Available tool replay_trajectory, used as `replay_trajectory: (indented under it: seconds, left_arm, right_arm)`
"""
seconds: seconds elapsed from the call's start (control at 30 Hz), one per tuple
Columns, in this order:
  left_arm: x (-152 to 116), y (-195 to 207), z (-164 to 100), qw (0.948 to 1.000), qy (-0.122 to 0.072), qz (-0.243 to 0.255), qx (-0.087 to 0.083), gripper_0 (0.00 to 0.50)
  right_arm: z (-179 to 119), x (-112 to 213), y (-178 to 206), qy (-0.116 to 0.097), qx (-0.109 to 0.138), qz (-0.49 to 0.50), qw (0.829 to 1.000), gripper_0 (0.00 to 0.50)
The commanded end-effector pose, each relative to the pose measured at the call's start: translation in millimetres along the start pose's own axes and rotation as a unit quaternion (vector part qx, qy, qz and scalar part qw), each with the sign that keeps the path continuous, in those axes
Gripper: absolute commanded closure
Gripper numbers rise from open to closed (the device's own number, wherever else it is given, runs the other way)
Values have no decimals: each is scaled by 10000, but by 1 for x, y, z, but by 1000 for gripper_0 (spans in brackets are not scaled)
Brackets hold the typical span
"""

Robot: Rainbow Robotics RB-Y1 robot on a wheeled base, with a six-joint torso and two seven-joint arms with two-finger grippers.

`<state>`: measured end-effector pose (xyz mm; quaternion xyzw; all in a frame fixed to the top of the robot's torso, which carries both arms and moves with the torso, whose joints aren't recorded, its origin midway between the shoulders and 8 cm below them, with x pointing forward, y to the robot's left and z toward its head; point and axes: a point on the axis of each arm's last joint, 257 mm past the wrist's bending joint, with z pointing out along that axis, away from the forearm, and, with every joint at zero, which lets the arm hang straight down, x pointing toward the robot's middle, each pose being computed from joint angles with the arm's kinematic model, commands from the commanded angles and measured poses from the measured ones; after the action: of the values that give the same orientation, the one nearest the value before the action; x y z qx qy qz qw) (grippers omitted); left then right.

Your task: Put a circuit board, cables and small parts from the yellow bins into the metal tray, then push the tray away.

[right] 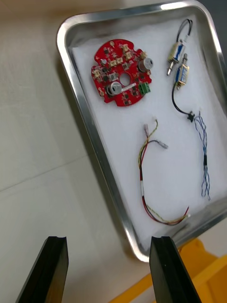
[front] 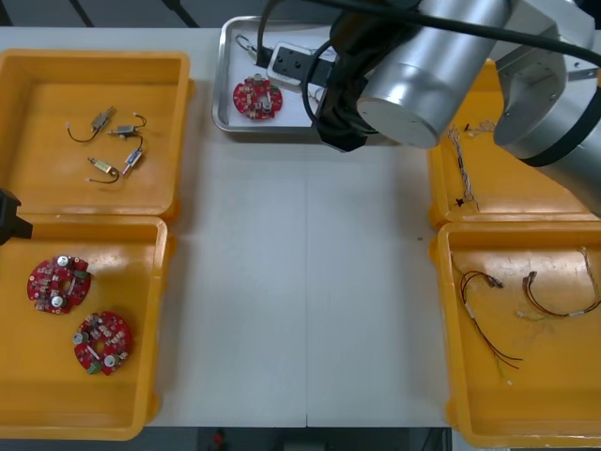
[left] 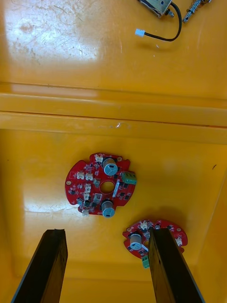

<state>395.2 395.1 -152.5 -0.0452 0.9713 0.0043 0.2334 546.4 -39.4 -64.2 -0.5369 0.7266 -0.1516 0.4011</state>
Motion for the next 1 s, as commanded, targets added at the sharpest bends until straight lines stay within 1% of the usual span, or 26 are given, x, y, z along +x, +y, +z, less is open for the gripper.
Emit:
replay_trajectory:
  seconds: [0.03,0.07,0.13,0.23,0.37,0.47,0.53,0.6,0.63,0.7,0.73,0.83,0.87,0.93,0.97,1.0]
  left_arm:
    - [-12,6,-16,9994,-190,-248,-125,0]
    - [-12,6,-16,9994,-190,-248,-125,0]
    - [-12,6,-16,9994,-190,-248,-125,0]
    - [-12,6,-16,9994,-190,-248,-125,0]
    - [-12,6,-16,9994,-190,-248,-125,0]
    - [-12,6,-16,9994,-190,-248,-125,0]
    - [-12,6,-16,9994,-190,-248,-125,0]
    - [-12,6,-16,9994,-190,-248,-125,0]
    - [-12,6,-16,9994,-190,-248,-125,0]
    - [-12,6,-16,9994,-190,-248,-125,0]
    - [-12,6,-16,9994,-190,-248,-125,0]
    - [-12,6,-16,9994,-190,-248,-125,0]
    - [-12,6,-16,9994,-190,-248,-125,0]
    - [-12,6,-16,9994,-190,-248,-125,0]
    - [-12,6,-16,9994,-190,-248,-125,0]
    - [-12,6,-16,9994,-190,-248,-125,0]
  right_arm:
    - [-32,28,-22,44,88,791,9968,0]
    - [-32,28,-22,44,88,791,9968,0]
    - [-44,48,-26,122,-9,1272,9918,0]
    - [-54,66,-33,185,-114,1738,9845,0]
    - [-68,102,-45,430,-201,2328,9714,0]
    - [-76,129,-52,631,-200,2745,9593,0]
    - [-81,144,-57,724,-171,3028,9501,0]
    - [-87,164,-62,824,-120,3408,9364,0]
    - [-89,169,-63,854,-102,3504,9326,0]
    - [-93,191,-66,992,-49,3919,9147,0]
    - [-95,196,-66,1034,-33,3998,9107,0]
    - [-102,227,-69,1237,54,4573,8807,0]
    - [-103,231,-70,1262,69,4669,8752,0]
    - [-106,250,-66,1431,90,5017,8531,0]
    - [-108,255,-65,1495,107,5098,8471,0]
    - [-110,263,-61,1591,102,5254,8358,0]
